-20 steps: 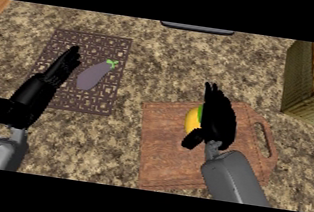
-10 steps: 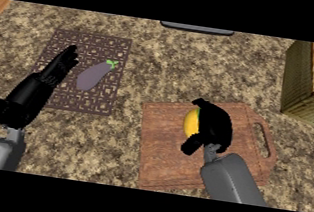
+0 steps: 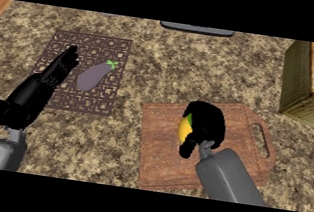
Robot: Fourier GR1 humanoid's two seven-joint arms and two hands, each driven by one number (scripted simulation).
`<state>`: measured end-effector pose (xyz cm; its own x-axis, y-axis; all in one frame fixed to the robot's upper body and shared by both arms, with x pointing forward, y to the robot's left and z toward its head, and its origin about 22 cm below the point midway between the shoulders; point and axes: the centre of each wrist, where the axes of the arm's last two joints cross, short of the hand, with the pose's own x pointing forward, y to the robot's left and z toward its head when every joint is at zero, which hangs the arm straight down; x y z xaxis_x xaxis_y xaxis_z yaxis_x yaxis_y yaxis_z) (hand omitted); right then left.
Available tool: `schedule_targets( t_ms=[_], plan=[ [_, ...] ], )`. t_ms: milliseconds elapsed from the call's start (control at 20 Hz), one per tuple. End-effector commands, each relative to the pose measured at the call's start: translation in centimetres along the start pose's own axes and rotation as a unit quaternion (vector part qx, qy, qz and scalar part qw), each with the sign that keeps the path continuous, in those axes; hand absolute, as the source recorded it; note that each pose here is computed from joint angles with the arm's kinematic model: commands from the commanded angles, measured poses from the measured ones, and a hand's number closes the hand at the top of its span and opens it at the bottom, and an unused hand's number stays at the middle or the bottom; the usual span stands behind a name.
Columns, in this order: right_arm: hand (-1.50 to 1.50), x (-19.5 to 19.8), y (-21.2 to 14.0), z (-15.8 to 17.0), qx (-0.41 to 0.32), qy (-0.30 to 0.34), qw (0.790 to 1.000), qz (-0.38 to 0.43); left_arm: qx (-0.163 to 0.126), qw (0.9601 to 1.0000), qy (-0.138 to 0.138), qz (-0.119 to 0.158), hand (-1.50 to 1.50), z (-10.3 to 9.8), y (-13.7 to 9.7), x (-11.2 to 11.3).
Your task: Pick the lemon from the cutting board and place it in the basket
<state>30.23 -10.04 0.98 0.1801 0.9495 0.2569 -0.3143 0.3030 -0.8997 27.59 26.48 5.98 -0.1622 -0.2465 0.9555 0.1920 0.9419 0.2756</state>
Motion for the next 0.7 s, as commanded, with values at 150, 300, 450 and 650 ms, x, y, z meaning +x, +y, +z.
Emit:
schedule_targets(
  t_ms=[150,300,450,650],
  plan=[
    [1.50,-4.9,-2.7,2.4,-0.006,-0.066,0.996,0.067,-0.001,1.0000,0.003,0.003,0.00,-0.2,0.0,0.7],
    [1.50,-8.3,-5.7,5.3,0.011,-0.118,0.990,0.080,0.016,0.9998,0.004,-0.009,0.00,1.0,1.1,0.3],
    [1.50,-10.4,-8.0,7.1,-0.032,-0.128,0.988,0.074,0.011,0.9999,0.004,-0.002,0.00,1.0,0.1,-1.9],
    [1.50,-9.2,-10.6,9.2,-0.054,-0.146,0.988,-0.012,0.013,0.9999,0.000,-0.004,0.00,-0.7,0.6,0.1]
  ],
)
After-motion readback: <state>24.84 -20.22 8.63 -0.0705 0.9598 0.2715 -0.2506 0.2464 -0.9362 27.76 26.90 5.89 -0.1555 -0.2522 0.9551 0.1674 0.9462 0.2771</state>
